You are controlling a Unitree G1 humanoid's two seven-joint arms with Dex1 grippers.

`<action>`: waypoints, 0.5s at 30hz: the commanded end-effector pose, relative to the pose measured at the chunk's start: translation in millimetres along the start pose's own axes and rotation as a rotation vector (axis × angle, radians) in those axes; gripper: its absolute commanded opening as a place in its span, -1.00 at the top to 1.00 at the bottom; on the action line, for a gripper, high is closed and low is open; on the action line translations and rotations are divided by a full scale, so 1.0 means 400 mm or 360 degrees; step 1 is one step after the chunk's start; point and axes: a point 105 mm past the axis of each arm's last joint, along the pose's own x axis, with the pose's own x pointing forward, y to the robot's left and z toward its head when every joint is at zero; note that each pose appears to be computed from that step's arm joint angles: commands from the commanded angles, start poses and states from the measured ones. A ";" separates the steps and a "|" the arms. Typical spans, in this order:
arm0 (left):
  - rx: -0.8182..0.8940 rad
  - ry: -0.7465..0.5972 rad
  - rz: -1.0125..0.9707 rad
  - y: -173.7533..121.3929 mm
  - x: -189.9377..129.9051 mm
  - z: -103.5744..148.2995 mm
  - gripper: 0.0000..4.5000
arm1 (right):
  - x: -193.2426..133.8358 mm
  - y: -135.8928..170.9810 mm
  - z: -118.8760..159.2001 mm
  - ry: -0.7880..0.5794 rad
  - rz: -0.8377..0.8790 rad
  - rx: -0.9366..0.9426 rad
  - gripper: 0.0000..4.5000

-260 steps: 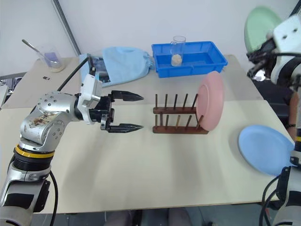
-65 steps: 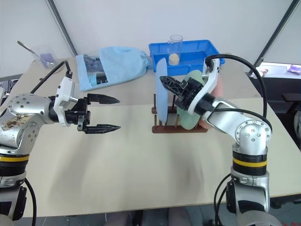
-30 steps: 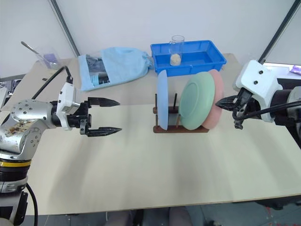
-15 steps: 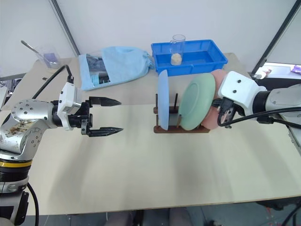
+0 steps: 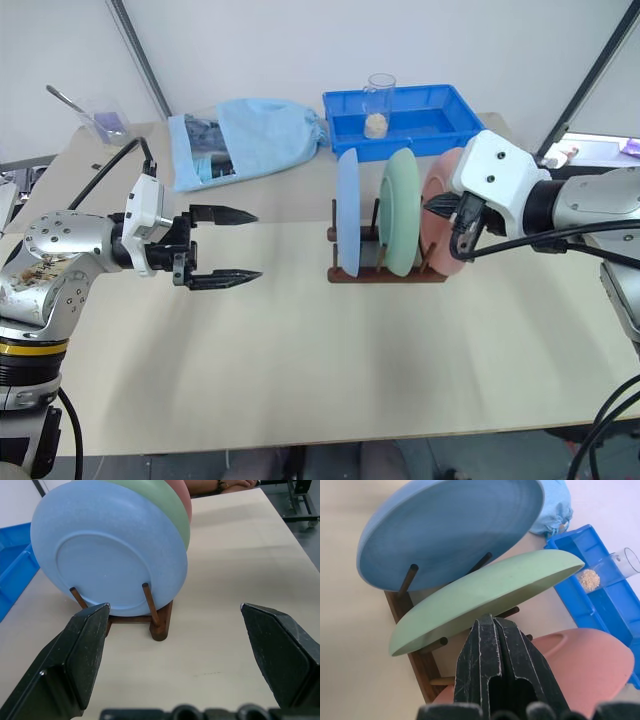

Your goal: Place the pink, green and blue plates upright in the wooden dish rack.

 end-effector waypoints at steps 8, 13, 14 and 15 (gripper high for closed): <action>0.0080 0.0431 0.0287 0.025 -0.153 -0.045 -1.00 | -0.102 -0.017 0.069 -0.0193 0.0091 0.0222 0.13; 0.0094 0.0580 0.0484 0.014 -0.237 -0.057 -1.00 | -0.145 -0.022 0.028 -0.0059 0.0138 0.0180 -0.62; 0.0081 0.0616 0.0539 0.017 -0.258 -0.060 -1.00 | -0.157 -0.029 0.022 -0.0041 0.0135 0.0174 -0.62; 0.0068 0.0677 0.0592 0.020 -0.283 -0.066 -1.00 | -0.171 -0.037 0.013 -0.0016 0.0135 0.0179 -0.62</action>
